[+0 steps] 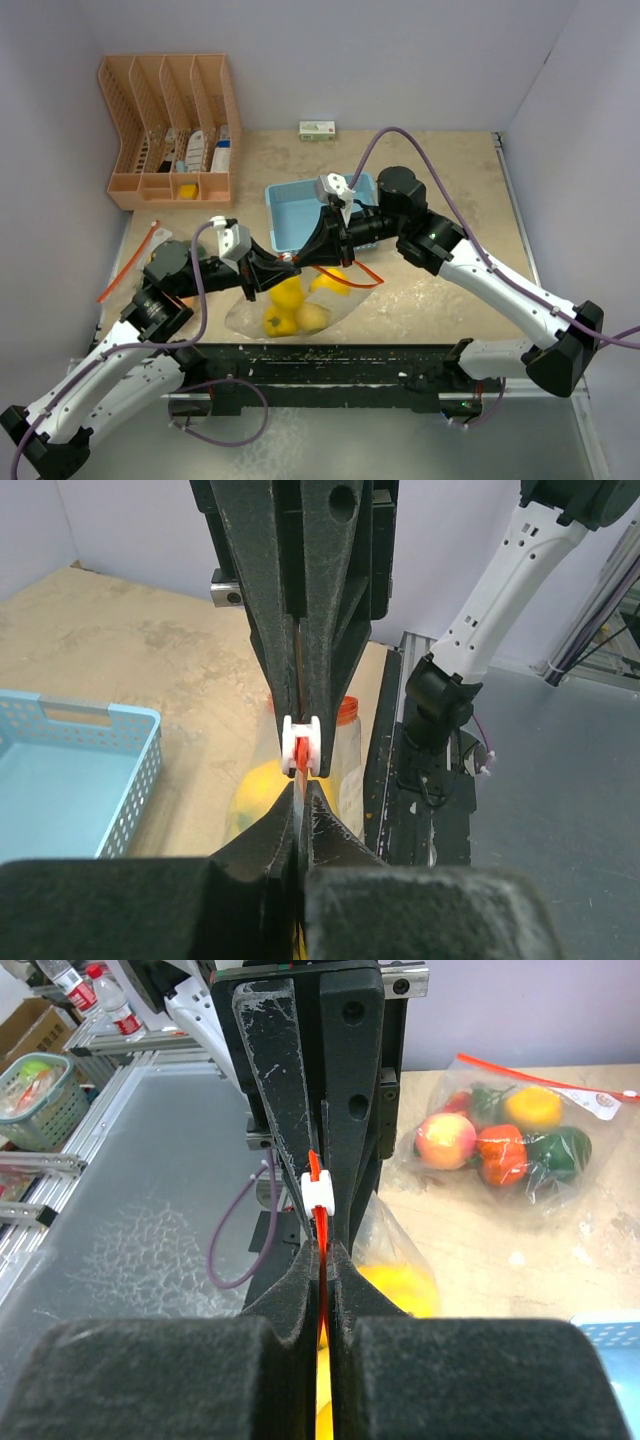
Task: Place the food in the zip-top bag and seal the zipper
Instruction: Zip the zipper food storage bag.
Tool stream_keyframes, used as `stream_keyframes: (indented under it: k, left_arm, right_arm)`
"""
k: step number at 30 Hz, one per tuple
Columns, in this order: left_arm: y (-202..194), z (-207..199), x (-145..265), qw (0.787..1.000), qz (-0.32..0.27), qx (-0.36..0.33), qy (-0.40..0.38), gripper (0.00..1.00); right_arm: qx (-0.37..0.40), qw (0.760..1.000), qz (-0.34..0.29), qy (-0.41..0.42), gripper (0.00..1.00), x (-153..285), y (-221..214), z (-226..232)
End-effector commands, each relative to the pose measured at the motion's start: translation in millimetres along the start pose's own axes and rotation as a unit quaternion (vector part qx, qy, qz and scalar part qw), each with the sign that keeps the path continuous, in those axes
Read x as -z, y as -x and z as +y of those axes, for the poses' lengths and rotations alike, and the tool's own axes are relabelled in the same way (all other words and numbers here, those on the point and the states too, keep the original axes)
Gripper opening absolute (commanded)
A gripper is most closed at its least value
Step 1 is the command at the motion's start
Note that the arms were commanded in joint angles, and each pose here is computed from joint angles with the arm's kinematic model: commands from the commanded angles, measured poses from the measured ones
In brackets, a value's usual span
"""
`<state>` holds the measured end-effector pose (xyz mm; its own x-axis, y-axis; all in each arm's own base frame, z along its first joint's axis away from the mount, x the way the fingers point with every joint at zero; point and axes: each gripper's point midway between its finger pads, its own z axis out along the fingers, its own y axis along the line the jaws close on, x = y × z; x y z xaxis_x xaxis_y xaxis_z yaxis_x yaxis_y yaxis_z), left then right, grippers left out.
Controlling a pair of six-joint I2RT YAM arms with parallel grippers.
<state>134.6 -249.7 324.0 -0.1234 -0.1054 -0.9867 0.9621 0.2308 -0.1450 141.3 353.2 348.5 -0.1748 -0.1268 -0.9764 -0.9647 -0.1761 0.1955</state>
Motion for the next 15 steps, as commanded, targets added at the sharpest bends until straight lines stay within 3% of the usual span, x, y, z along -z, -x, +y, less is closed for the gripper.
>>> stream_keyframes:
  k: [1,4,8,12,15]
  left_arm:
    - [27,-3,-1,0.999,-0.023,-0.022,-0.002,0.00]
    - [26,-2,-4,1.000,-0.011,-0.010,-0.004,0.00]
    - [30,-2,-3,1.000,-0.011,-0.009,0.001,0.00]
    - [33,-4,0,1.000,-0.017,-0.020,0.001,0.00]
    - [34,-6,1,1.000,-0.019,-0.022,-0.003,0.00]
  right_arm:
    - [0.029,0.999,-0.024,-0.001,0.00,4,24,6]
    - [0.031,0.999,-0.026,-0.012,0.04,4,27,3]
    - [0.038,0.999,-0.026,-0.018,0.32,8,29,6]
    - [0.061,0.997,-0.035,-0.021,0.45,13,37,11]
    - [0.070,0.997,-0.039,-0.010,0.50,14,41,16]
